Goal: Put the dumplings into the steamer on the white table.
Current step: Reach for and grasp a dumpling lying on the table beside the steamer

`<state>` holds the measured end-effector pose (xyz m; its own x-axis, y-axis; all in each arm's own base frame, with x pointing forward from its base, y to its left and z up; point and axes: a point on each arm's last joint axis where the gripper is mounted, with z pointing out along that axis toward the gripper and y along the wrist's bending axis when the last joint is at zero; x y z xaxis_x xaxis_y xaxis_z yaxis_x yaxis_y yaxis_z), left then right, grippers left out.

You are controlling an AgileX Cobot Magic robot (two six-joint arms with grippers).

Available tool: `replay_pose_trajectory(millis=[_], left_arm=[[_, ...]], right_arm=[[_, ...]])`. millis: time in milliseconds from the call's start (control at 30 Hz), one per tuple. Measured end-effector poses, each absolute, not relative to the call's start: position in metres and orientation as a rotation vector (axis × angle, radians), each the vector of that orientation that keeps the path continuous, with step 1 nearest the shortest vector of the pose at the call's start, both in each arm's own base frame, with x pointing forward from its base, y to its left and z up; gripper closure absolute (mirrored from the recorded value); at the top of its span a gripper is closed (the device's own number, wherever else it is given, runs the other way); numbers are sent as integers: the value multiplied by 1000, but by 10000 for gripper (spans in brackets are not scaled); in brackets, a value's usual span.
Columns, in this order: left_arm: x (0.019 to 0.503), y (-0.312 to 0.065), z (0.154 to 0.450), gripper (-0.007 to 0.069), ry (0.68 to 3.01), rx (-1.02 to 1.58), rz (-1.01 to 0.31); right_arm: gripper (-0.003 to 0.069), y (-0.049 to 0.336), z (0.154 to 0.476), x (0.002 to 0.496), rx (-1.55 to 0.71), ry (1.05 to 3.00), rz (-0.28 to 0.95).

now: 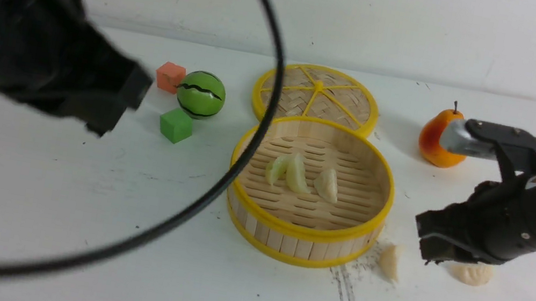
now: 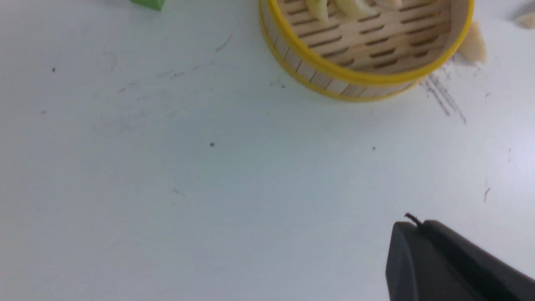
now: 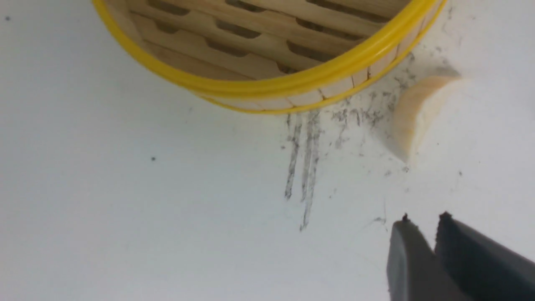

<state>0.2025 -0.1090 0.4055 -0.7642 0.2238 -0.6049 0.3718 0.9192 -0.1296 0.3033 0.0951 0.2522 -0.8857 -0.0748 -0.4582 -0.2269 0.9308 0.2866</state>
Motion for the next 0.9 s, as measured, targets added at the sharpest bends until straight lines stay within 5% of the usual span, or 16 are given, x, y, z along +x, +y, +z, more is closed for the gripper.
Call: replay_pose_trajectory(millis=[133, 233, 367, 567, 900], left_arm=[[157, -85, 373, 640, 2463, 421, -310], [138, -73, 358, 640, 2463, 424, -290], [120, -61, 343, 640, 2456, 408, -250], [111, -53, 340, 640, 2436, 392, -229], [111, -51, 340, 640, 2426, 395, -189]], right_arm=[[256, 97, 223, 323, -173, 2638, 427], [127, 97, 210, 332, -149, 2634, 410], [51, 98, 190, 342, -121, 2636, 386], [128, 98, 171, 350, -88, 2650, 367], [449, 99, 167, 351, -81, 2654, 367]])
